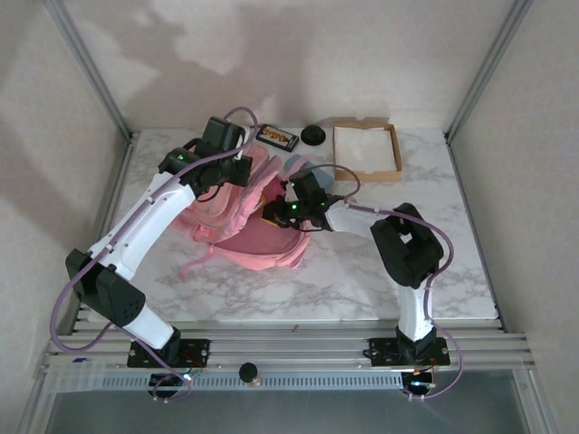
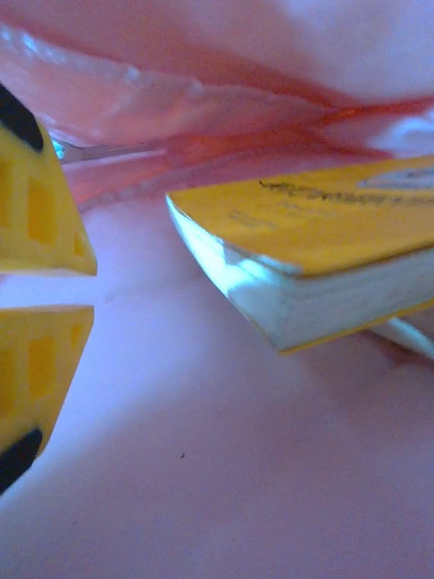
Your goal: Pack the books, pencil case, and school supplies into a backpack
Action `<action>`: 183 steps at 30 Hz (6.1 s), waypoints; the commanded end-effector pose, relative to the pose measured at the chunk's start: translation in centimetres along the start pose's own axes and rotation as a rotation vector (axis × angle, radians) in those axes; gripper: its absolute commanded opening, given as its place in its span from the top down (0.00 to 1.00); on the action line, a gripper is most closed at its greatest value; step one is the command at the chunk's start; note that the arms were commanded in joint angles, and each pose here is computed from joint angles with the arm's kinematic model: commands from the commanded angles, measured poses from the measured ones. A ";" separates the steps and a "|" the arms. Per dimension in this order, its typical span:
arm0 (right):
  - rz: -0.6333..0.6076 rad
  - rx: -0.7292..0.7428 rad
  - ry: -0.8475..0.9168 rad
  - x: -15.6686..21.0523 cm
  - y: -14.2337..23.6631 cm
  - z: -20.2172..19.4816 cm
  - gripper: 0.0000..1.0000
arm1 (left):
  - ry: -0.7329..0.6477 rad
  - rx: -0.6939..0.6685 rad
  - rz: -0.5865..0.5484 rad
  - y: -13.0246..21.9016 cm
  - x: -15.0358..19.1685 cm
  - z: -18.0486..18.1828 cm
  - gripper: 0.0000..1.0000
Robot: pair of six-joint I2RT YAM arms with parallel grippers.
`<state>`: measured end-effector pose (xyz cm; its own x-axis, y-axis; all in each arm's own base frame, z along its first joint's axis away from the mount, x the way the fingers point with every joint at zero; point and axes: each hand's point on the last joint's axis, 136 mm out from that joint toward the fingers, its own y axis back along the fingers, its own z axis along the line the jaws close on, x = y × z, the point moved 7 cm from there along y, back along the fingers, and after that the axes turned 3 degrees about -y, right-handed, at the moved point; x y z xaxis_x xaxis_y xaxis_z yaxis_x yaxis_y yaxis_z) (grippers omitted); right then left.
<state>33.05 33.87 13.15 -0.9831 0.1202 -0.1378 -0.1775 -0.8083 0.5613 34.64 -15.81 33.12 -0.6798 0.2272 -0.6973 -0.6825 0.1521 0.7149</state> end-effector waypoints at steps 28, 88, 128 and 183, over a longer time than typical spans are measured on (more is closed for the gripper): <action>-0.291 0.333 0.081 0.9 12.6 -3.5 0.61 | 0.430 0.249 -0.060 -9.4 -1.9 -7.3 0.99; -0.231 0.571 0.078 12.6 -9.4 5.7 0.97 | 1.015 0.060 -0.152 -0.7 19.7 10.2 0.28; -0.106 0.353 0.113 14.1 -2.7 7.4 1.00 | 1.331 0.106 -0.103 -8.9 23.4 7.3 1.00; -0.318 0.506 0.135 10.4 -7.8 6.9 0.83 | 1.291 0.323 -0.123 -6.8 21.9 4.6 1.00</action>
<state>22.44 45.52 11.69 -0.9129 0.1693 -0.3714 -0.4082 -0.3884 0.8261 25.38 -6.64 11.62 -0.4910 -0.8540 -0.1722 -0.7511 0.3148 0.5803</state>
